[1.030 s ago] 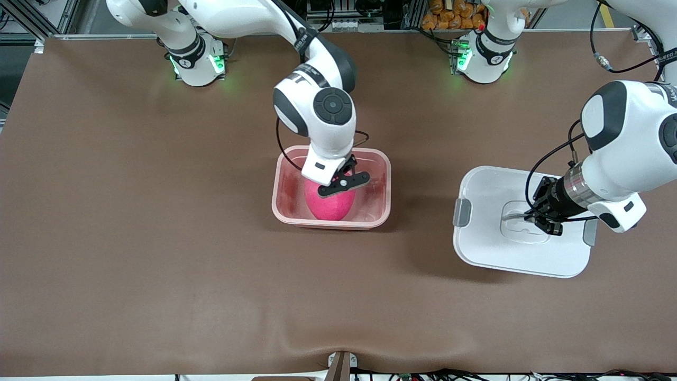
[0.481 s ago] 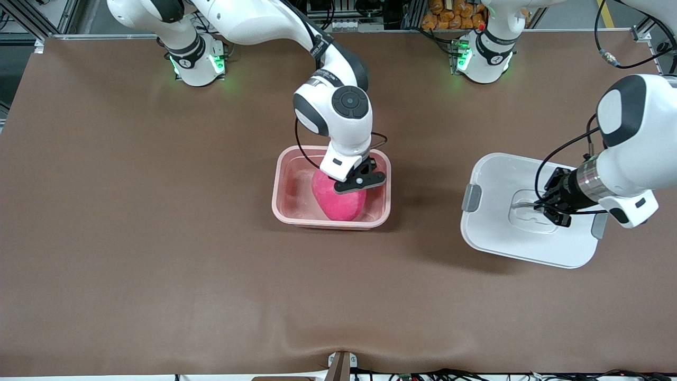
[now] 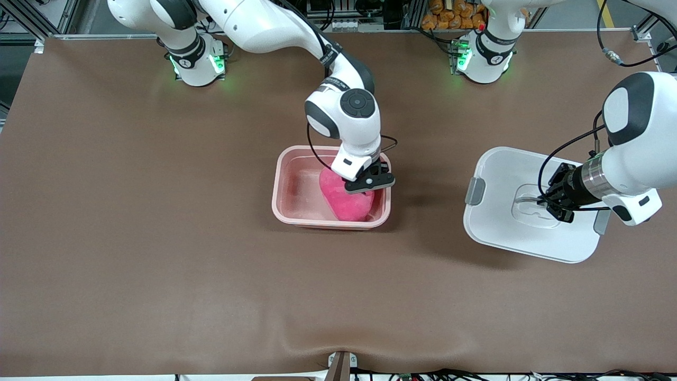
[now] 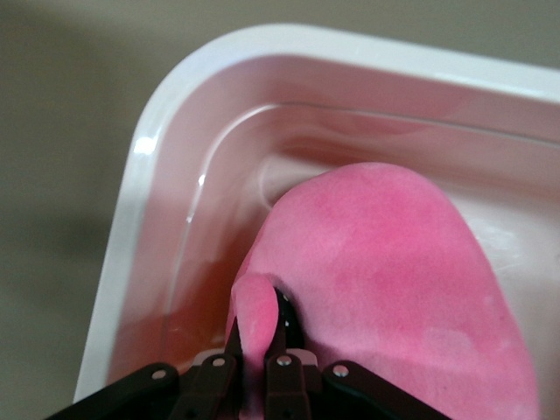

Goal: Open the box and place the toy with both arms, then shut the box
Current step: 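Open the right gripper to release the toy and raise it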

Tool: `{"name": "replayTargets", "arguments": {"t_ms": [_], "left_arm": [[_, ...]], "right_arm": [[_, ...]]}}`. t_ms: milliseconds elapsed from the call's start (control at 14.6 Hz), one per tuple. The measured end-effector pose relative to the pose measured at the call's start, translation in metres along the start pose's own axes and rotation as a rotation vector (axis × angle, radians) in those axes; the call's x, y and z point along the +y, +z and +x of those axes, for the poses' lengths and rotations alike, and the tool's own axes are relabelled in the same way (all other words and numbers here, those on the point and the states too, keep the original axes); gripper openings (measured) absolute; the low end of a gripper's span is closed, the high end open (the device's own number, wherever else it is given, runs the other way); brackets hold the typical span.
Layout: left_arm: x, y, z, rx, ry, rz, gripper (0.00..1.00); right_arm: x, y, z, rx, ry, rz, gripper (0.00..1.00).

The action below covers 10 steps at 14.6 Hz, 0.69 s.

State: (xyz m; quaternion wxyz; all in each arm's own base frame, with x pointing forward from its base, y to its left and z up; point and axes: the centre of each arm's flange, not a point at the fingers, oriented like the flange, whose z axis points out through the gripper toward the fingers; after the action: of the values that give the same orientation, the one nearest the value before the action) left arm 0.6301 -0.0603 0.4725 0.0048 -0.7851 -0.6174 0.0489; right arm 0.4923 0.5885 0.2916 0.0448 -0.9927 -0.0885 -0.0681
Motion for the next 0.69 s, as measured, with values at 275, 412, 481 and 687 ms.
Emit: {"name": "replayTargets", "arguments": {"t_ms": [275, 412, 481, 687], "left_arm": [[-0.005, -0.009, 0.000, -0.013, -0.002, -0.003, 0.07], [-0.007, -0.015, 0.000, -0.023, -0.002, -0.010, 0.07], [-0.008, -0.016, 0.000, -0.024, -0.002, -0.012, 0.07], [-0.008, -0.016, 0.000, -0.026, -0.002, -0.013, 0.07]], "right_arm": [[-0.011, 0.018, -0.012, 0.015, -0.040, -0.018, 0.11], [-0.011, 0.028, -0.015, 0.016, -0.053, -0.036, 0.15], [-0.010, 0.029, -0.014, 0.019, -0.054, -0.042, 0.25], [-0.006, 0.030, -0.011, 0.023, -0.050, -0.052, 0.54]]}}
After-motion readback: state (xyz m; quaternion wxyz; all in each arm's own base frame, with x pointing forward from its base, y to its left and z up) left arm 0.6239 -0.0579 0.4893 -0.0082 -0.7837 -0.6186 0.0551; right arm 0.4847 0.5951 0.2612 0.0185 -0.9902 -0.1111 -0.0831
